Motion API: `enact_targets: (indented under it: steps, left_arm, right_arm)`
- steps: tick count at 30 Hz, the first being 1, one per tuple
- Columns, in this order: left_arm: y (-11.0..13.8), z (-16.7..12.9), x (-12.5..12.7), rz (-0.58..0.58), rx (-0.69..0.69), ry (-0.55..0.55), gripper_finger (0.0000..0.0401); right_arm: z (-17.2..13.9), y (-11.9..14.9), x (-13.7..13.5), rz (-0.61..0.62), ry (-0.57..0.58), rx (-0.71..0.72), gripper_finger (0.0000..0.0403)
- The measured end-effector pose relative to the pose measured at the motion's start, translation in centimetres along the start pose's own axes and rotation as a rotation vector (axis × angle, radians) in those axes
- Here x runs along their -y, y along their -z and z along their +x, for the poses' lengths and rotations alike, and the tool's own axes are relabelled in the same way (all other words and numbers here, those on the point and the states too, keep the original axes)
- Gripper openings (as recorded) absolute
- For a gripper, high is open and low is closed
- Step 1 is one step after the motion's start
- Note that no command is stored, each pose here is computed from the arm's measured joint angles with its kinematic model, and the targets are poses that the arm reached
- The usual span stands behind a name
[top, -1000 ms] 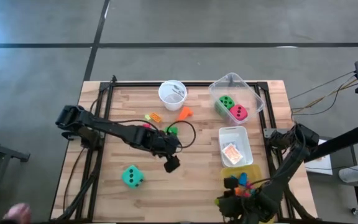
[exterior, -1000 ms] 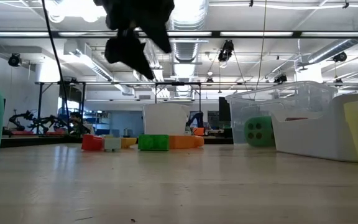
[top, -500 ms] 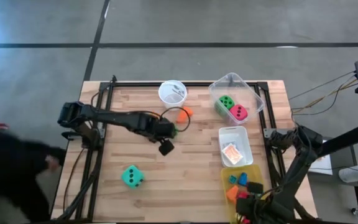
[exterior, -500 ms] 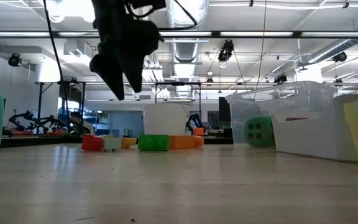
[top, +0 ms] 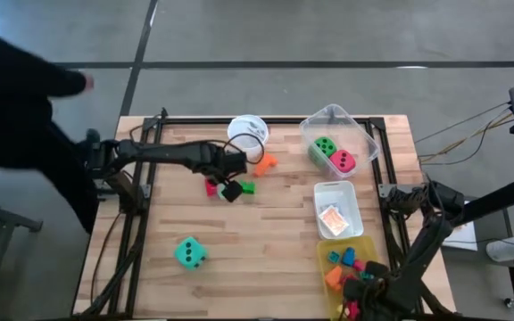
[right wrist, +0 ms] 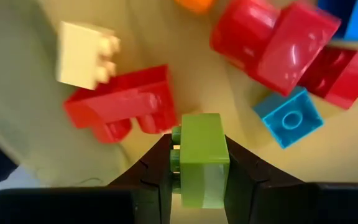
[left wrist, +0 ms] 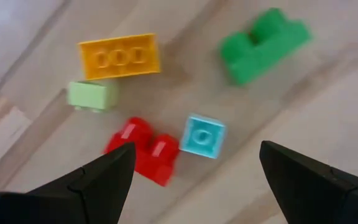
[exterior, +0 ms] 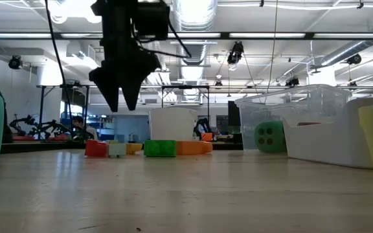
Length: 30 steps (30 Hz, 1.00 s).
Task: Pick & Place Toys
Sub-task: Put the green game piece into the yellow bin
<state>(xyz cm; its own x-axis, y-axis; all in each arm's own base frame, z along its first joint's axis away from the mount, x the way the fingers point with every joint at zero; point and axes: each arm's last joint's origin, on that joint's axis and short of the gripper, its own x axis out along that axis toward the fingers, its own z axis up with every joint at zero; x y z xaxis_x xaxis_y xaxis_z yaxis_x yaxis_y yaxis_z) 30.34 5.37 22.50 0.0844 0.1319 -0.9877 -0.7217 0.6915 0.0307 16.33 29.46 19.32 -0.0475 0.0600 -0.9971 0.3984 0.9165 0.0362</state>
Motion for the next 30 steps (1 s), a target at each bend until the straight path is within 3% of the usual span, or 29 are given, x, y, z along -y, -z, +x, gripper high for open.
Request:
enact_targets:
  steps: [12,19,30]
  left_arm:
    - [-0.1,4.4,-5.9,-0.177,-0.142,-0.075,0.0347]
    - [0.5,6.4,-6.5,-0.284,-0.158,0.0,0.0347]
    - [0.9,6.8,-6.6,-0.383,-0.171,-0.007,0.0347]
  right_arm:
    - [1.1,0.1,0.5,0.027,0.014,-0.046,0.0086]
    - [1.4,-0.1,0.6,0.031,0.004,-0.044,0.0086]
    - [2.3,-0.2,1.4,0.065,0.041,-0.105,0.0086]
